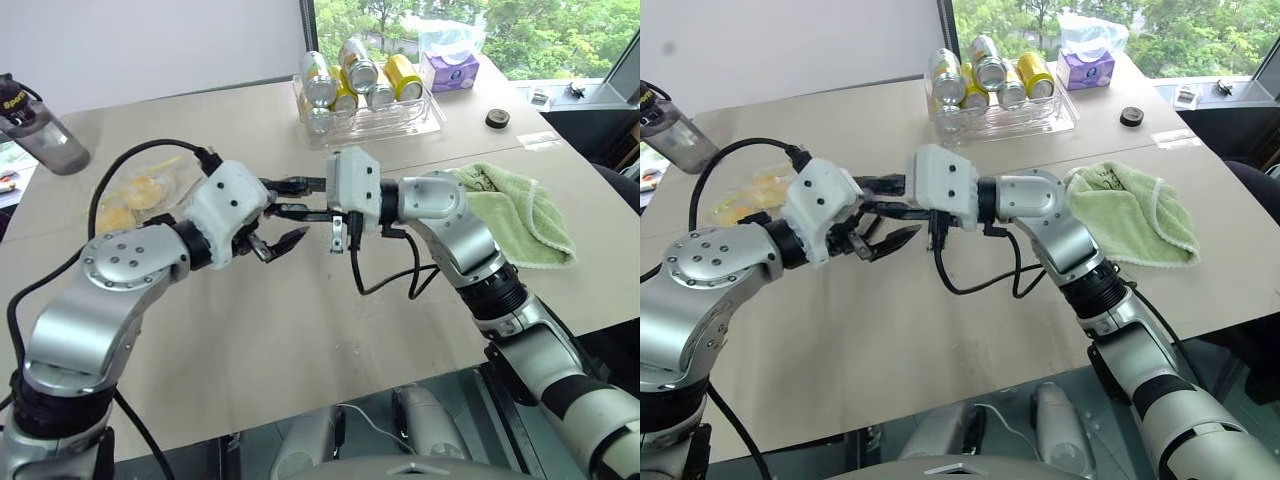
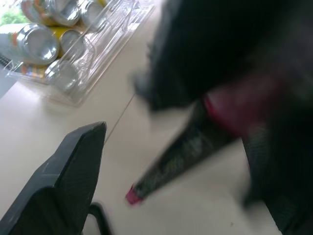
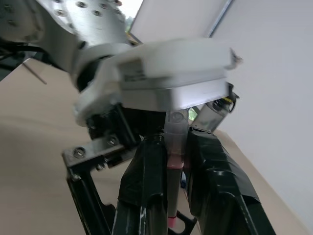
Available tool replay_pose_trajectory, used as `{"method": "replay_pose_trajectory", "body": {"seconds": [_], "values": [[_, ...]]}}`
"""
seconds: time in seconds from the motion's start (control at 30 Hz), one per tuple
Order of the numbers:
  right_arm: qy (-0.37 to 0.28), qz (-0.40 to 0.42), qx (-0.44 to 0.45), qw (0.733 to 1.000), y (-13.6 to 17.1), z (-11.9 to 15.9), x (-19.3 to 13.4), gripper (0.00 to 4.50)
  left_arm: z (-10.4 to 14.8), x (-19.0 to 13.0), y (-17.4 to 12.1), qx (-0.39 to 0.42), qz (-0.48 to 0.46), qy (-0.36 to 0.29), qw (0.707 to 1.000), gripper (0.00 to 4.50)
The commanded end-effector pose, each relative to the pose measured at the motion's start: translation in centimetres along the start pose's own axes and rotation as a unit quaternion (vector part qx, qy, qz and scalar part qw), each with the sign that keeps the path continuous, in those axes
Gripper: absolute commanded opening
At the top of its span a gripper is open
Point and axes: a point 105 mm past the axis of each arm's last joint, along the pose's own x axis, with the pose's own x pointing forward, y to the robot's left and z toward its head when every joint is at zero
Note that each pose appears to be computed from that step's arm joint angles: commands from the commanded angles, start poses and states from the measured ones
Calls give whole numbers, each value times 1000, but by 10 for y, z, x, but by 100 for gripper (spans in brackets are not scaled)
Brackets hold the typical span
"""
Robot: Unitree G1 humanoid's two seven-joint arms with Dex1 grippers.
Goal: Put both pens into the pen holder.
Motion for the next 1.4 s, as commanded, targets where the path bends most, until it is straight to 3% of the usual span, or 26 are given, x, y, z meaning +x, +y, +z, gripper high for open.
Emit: {"method": "replay_pose_trajectory", "body": {"seconds": [0.03, 0.23, 0.27, 0.4, 0.5, 0.53, 0.6, 0.83, 0.93, 1.13, 1.4], "values": [[-11, 20, -57, 998, 0, 17, 3, 6, 8, 1, 0, 22, -7, -9, 1000, 317], [8, 14, -72, 997, -3, 12, 1, 6, 9, 1, -6, 39, -19, 1, 999, 23], [11, 11, -73, 997, -4, 11, 1, 6, 10, 1, -6, 43, -17, 2, 999, 2], [19, -3, -46, 999, -9, 7, 1, 6, 12, 1, -5, 52, -11, 6, 999, 2], [7, -39, -14, 999, -20, 10, -2, 146, 6, 2, -3, 60, 4, 17, 998, 2], [3, -61, -1, 998, -26, 11, -5, 211, 4, 2, -1, 62, 13, 18, 998, 2], [2, -92, 62, 994, -31, 5, -24, 289, 1, 1, 9, 78, 54, 17, 995, 2], [-14, -212, 223, 951, -26, -8, -92, 289, 5, -1, 44, 181, 205, -28, 962, 2], [-24, -235, 265, 935, -19, -1, -109, 289, -3, 1, 45, 222, 220, -40, 949, 2], [-2, -257, 285, 923, -11, 2, -132, 289, -18, 6, 45, 289, 235, -43, 927, 2], [3, -249, 275, 928, -8, 7, -136, 289, -30, 13, 47, 262, 228, -21, 938, 2]]}}
